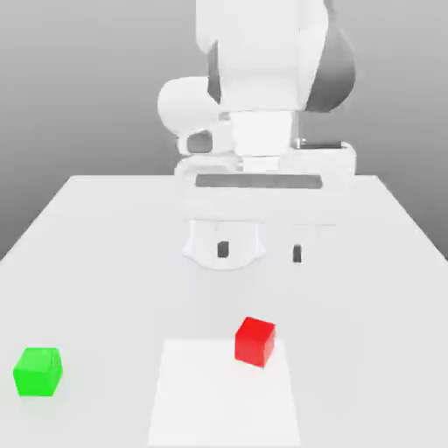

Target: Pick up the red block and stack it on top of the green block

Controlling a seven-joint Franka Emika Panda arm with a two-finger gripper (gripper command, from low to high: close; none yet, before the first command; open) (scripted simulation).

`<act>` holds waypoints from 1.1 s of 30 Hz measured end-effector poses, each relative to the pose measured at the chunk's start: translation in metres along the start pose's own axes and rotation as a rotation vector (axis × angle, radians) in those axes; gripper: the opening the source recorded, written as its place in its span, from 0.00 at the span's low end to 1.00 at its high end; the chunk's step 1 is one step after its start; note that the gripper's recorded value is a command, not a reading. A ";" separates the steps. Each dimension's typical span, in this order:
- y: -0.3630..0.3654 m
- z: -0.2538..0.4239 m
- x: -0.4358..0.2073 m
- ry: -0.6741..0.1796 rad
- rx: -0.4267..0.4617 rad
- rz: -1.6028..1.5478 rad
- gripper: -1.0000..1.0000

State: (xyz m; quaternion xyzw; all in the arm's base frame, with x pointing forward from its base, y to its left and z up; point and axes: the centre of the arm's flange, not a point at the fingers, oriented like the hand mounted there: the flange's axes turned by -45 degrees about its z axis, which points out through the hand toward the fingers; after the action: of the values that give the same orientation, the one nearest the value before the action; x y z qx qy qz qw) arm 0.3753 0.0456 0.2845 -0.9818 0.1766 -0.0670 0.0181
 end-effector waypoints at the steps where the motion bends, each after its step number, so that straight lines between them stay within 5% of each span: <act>1: 0.004 0.024 -0.015 -0.040 -0.020 0.023 0.50; 9: 0.018 0.129 -0.056 -0.123 -0.063 0.072 0.50; 10: 0.019 0.133 -0.057 -0.123 -0.063 0.072 0.00; 25: 0.018 0.074 -0.046 -0.122 -0.064 0.074 0.00; 33: 0.122 0.061 0.050 -0.130 -0.053 0.146 0.00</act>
State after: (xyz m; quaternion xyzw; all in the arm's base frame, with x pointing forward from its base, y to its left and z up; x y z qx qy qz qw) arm 0.3880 -0.0858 0.2235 -0.9688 0.2477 0.0029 0.0083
